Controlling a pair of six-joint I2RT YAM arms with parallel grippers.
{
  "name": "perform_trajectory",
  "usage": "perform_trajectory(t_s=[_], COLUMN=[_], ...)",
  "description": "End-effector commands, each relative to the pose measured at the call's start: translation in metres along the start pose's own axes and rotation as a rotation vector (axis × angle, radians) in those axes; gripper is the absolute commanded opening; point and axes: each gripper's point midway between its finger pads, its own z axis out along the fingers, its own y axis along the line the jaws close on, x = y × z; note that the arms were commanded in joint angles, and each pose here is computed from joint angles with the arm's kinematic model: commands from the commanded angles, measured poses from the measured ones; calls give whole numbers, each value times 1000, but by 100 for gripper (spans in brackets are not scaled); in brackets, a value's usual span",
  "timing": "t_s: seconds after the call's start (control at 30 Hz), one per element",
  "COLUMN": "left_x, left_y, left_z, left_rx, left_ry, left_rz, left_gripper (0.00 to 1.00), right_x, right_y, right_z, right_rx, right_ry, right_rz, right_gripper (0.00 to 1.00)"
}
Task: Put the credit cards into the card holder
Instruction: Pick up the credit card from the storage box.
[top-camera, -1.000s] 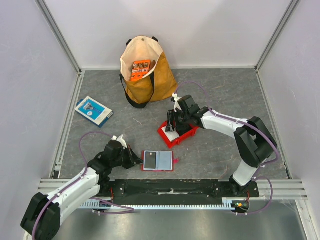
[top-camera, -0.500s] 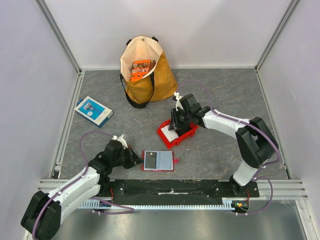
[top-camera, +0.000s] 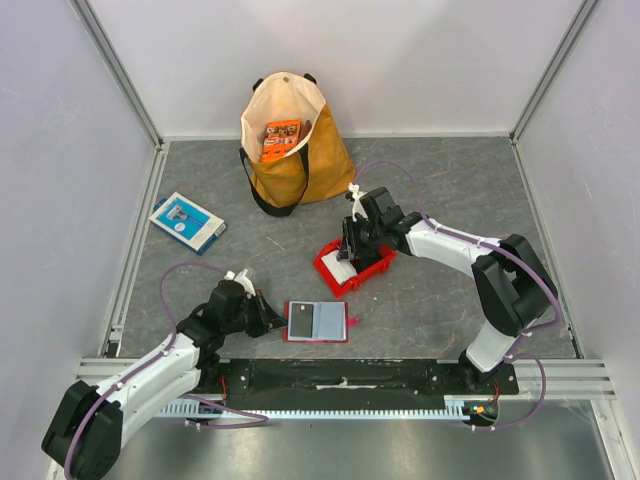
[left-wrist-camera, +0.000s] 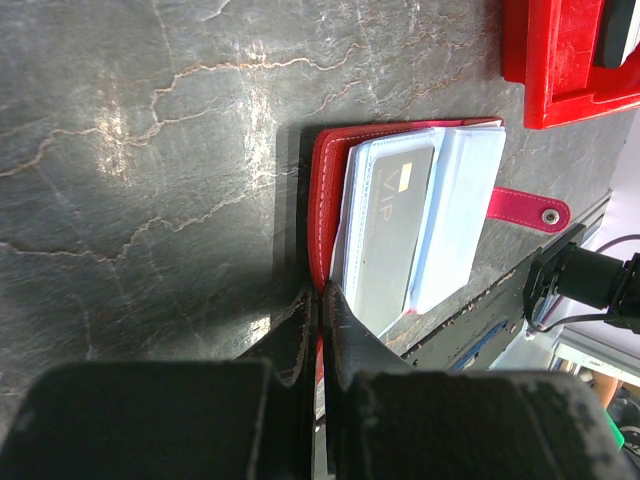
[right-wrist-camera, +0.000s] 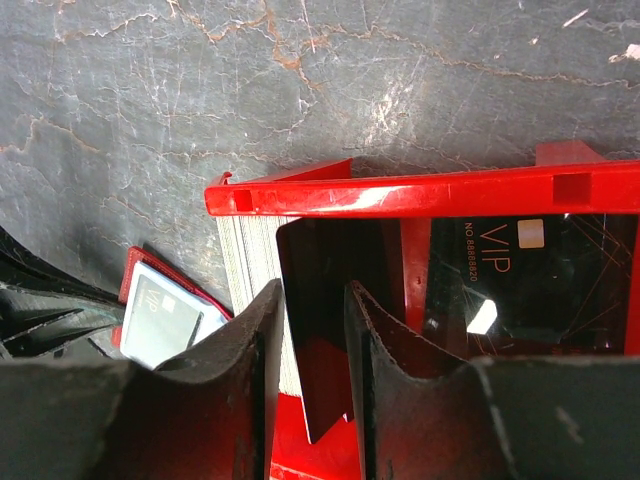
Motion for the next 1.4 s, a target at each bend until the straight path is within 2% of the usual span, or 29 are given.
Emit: perform_trajectory(t_s=[0.0,0.1,0.17,0.23,0.37,0.4,0.47,0.6,0.77,0.9,1.3,1.37], left_x=[-6,-5,-6,-6,-6,-6,-5,-6,-6,-5,-6,-6], left_y=[-9,-9,-9,-8,-9,-9,-8,-9,-8,-9,-9,-9], left_z=[-1,-1,-1,-1,-1,-1,-1,-1,-1,-1,-1,-1], left_rx=[20,20,21,19,22,22,20,23,20,23,24,25], left_ry=[-12,-10,-14,-12,-12,-12,-10,-12,-13,-12,-12,-11], left_rz=[10,10,8,9,11,11,10,12,11,12,12,12], left_gripper=[2,2,2,2,2,2,2,2,2,2,2,2], right_x=[-15,-15,-15,-14,-11,-12,-14,-20,-5,3,-9,-9], right_y=[10,10,11,9,7,5,2,0,-2,-1,17,17], right_z=[-12,-13,-13,-12,-9,-9,-9,-10,5,12,-5,-6], right_rx=[-34,-41,-47,-50,-47,-41,-23,-1,-28,-56,-119,-119], right_ry=[-50,-50,-47,-42,-30,-33,-45,-67,1,33,-6,-8], right_rz=[-8,1,2,6,12,13,15,5,19,32,17,17], right_gripper=[40,45,44,37,29,33,49,63,67,66,43,42])
